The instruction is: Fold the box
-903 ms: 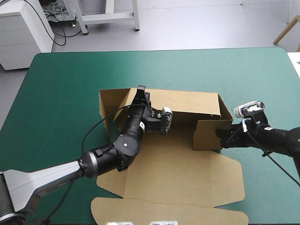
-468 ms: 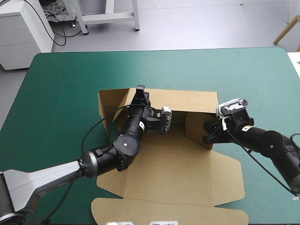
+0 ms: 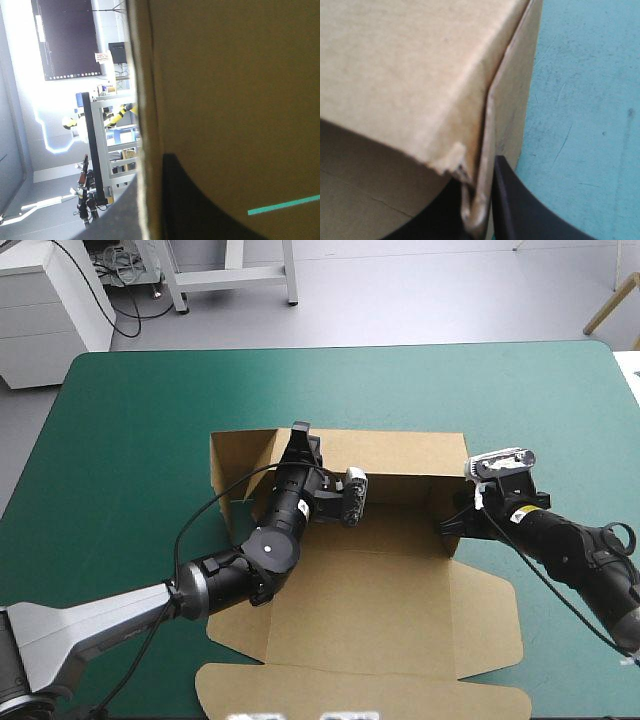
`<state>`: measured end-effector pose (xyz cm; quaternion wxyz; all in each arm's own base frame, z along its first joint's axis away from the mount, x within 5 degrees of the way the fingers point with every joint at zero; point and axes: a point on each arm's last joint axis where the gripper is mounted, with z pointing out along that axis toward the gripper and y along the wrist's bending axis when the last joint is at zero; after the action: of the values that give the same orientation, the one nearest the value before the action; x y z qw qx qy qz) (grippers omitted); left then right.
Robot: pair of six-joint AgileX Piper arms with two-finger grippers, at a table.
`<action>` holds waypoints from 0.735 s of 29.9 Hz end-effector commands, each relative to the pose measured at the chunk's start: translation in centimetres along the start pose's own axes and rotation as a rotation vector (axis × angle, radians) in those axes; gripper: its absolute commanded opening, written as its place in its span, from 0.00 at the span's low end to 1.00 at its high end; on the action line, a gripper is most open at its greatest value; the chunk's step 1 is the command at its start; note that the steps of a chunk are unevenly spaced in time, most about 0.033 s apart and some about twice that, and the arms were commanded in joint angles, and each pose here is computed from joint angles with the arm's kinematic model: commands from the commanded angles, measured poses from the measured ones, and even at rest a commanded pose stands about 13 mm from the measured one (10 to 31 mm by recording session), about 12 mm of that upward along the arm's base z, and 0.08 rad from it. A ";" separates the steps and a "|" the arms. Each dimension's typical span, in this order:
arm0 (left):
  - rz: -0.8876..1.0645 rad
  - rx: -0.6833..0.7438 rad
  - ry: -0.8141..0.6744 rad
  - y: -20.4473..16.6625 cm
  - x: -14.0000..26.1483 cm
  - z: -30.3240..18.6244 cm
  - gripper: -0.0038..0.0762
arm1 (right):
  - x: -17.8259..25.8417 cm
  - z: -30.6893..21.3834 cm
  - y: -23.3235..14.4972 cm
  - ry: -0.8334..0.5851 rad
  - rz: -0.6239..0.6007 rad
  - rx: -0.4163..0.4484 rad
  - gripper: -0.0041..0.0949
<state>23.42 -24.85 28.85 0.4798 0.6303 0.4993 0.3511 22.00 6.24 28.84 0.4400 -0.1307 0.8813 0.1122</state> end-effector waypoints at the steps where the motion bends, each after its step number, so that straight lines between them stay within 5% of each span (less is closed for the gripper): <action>1: -0.049 -0.032 -0.010 1.4 0.1 -0.7 0.04 | -1.5 -0.8 -0.1 -0.107 0.009 0.023 0.03; 9: -0.049 -0.032 -0.010 1.4 0.1 -0.7 0.04 | -1.6 -0.8 -0.2 -0.114 0.013 0.024 0.03; 13: -0.050 -0.031 -0.014 1.3 0.1 -0.7 0.04 | -1.2 -0.8 0.0 -0.070 -0.117 0.007 0.03; 22: -0.054 -0.032 -0.010 1.4 0.1 -0.7 0.04 | -1.4 -0.6 -0.5 -0.085 -0.171 0.061 0.05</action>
<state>23.41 -24.83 28.86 0.4806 0.6286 0.5020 0.3492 22.08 6.10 28.83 0.4469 -0.1744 0.8737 0.0804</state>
